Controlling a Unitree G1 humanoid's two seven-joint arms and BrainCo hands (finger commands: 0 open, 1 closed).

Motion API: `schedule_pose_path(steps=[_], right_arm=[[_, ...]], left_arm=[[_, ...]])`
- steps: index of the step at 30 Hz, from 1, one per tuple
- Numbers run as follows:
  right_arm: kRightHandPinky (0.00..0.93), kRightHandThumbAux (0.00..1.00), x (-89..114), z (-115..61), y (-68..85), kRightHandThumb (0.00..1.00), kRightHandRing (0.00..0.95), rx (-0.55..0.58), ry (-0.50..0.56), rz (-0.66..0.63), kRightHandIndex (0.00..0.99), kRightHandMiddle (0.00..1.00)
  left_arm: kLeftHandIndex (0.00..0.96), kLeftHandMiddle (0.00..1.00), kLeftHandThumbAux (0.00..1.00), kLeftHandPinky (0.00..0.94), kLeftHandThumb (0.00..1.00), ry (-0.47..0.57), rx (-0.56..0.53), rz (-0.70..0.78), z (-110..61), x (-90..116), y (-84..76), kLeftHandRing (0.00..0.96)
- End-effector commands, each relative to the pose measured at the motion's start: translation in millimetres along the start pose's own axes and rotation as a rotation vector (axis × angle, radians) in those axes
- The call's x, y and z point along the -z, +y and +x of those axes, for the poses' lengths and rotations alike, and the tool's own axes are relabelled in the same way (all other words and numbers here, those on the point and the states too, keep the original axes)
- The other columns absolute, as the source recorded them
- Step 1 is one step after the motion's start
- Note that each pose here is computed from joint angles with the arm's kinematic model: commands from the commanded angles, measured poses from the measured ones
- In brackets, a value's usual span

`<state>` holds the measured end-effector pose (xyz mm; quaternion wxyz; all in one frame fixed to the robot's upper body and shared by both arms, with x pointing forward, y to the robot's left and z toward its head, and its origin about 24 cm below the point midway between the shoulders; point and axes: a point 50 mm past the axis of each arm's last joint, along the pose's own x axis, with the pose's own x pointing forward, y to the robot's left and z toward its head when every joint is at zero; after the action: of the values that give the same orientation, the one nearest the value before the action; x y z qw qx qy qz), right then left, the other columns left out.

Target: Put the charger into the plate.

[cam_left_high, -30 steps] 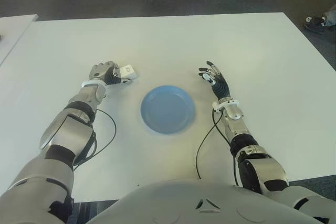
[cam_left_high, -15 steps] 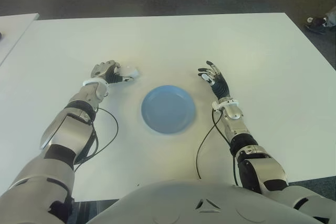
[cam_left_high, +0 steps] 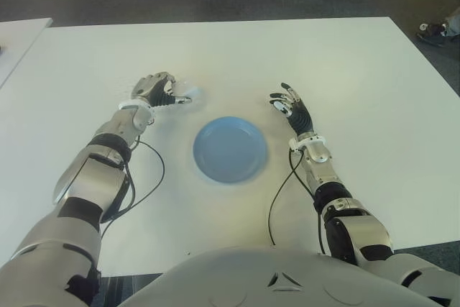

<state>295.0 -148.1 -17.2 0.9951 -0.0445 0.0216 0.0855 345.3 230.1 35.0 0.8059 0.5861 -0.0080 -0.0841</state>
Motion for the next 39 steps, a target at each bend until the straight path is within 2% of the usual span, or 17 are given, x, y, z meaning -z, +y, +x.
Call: schedule_pose_path(steps=[1,4,11,17,27,32,34,36,39], right_arm=[[0.247,0.484,43,-25.6,7.9,0.000,0.298,-0.012,0.238,0.031,0.075,0.304],[0.248,0.479,43,-24.9,8.6,0.000,0.298,-0.009,0.238,0.030,0.072,0.304],[0.252,0.468,42,-23.5,10.7,0.000,0.300,-0.007,0.240,0.031,0.068,0.305],[0.252,0.468,42,-22.6,12.1,0.000,0.300,-0.007,0.239,0.034,0.067,0.306],[0.237,0.453,40,-21.4,13.8,0.000,0.292,-0.005,0.235,0.037,0.060,0.299],[0.239,0.446,40,-21.1,13.7,0.000,0.288,-0.005,0.234,0.041,0.057,0.294],[0.238,0.445,40,-20.8,13.6,0.000,0.288,-0.005,0.234,0.042,0.056,0.293],[0.238,0.444,40,-20.5,13.6,0.000,0.287,-0.005,0.233,0.043,0.056,0.293],[0.237,0.440,40,-20.2,13.8,0.000,0.287,-0.006,0.232,0.043,0.054,0.293]], left_arm=[[0.442,0.876,0.697,0.851,0.749,-0.097,-0.068,-0.021,-0.3,-7,12.7,0.868],[0.442,0.879,0.698,0.849,0.749,-0.171,-0.097,-0.024,-1.6,-15,19.0,0.870],[0.442,0.885,0.698,0.842,0.748,-0.276,-0.125,-0.034,-5.4,-24,30.6,0.871],[0.442,0.886,0.698,0.840,0.748,-0.346,-0.142,-0.045,-15.6,-32,35.4,0.870],[0.442,0.888,0.698,0.836,0.748,-0.435,-0.113,-0.038,-33.3,-48,27.2,0.869],[0.442,0.887,0.698,0.834,0.749,-0.528,-0.089,-0.015,-52.5,-64,8.9,0.870],[0.442,0.887,0.698,0.835,0.749,-0.543,-0.082,-0.011,-56.3,-68,6.8,0.870],[0.442,0.887,0.697,0.844,0.750,-0.589,-0.070,-0.015,-65.5,-82,4.6,0.871],[0.442,0.888,0.697,0.863,0.751,-0.621,-0.039,0.017,-69.9,-83,-0.8,0.874]])
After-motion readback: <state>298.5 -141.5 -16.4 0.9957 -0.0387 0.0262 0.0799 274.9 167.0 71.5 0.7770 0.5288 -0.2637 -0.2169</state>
